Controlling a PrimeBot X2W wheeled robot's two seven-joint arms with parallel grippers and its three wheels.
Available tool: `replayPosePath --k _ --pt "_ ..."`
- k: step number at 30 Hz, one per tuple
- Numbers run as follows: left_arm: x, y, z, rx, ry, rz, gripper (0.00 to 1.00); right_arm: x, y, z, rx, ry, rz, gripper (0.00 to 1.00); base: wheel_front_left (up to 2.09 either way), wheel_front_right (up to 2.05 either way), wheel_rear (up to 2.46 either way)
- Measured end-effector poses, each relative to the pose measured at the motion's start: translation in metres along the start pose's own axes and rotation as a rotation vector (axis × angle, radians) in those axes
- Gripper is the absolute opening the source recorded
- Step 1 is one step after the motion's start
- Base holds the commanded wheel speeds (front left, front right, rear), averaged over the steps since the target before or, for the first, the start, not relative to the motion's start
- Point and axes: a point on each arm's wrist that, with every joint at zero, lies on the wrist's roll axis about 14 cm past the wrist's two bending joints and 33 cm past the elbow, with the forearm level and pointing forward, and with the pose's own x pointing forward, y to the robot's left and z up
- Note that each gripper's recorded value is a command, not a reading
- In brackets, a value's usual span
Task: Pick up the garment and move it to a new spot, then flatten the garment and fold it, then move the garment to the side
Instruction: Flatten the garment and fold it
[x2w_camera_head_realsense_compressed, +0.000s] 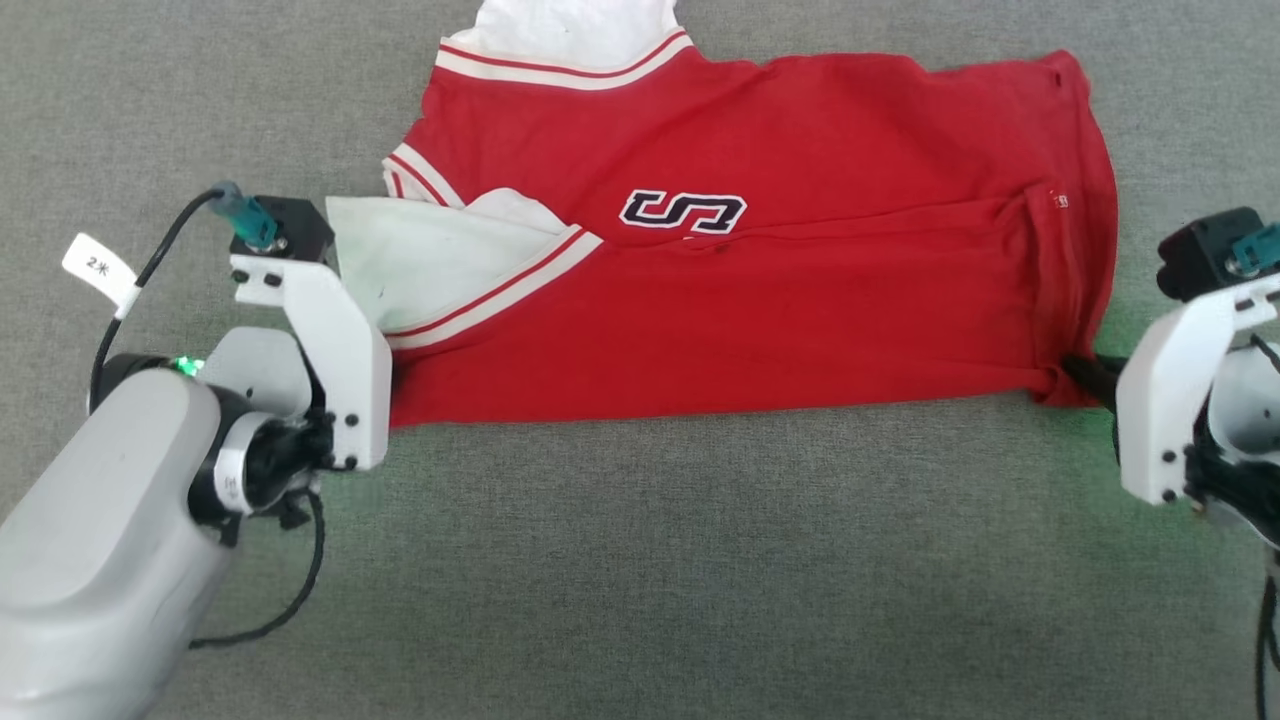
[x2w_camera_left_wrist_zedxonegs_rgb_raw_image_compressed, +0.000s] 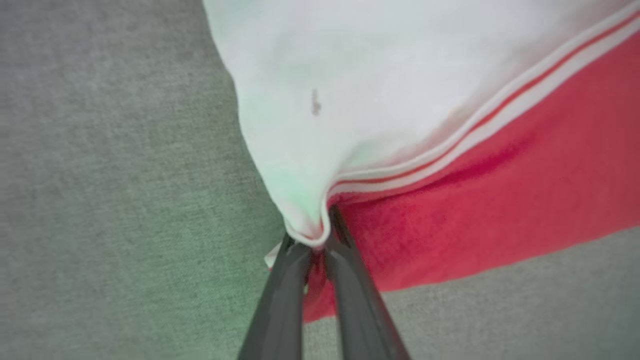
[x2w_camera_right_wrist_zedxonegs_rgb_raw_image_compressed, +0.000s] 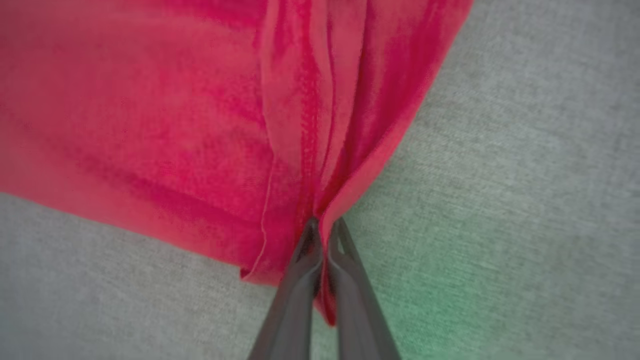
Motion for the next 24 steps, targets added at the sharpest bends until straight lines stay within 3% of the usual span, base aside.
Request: replayPosePath --k 9,20,21,24 --pt "-0.032 -0.002 -0.022 0.016 0.032 0.031 0.00 -0.034 0.003 -0.005 -0.025 0.001 0.023 0.00 0.00 0.00 0.00" --pt "-0.047 -0.007 -0.072 -0.020 0.134 0.046 0.00 -0.054 0.007 -0.050 0.035 0.104 0.026 0.00 0.00 0.00 0.00" --pt "-0.045 -0.007 -0.076 -0.024 0.141 0.046 0.04 -0.053 0.008 -0.055 0.042 0.116 0.028 0.00 0.00 0.00 0.00" --pt "-0.036 -0.011 -0.082 -0.038 0.154 0.028 0.61 -0.044 0.010 -0.066 0.068 0.130 0.025 0.00 0.00 0.00 0.00"
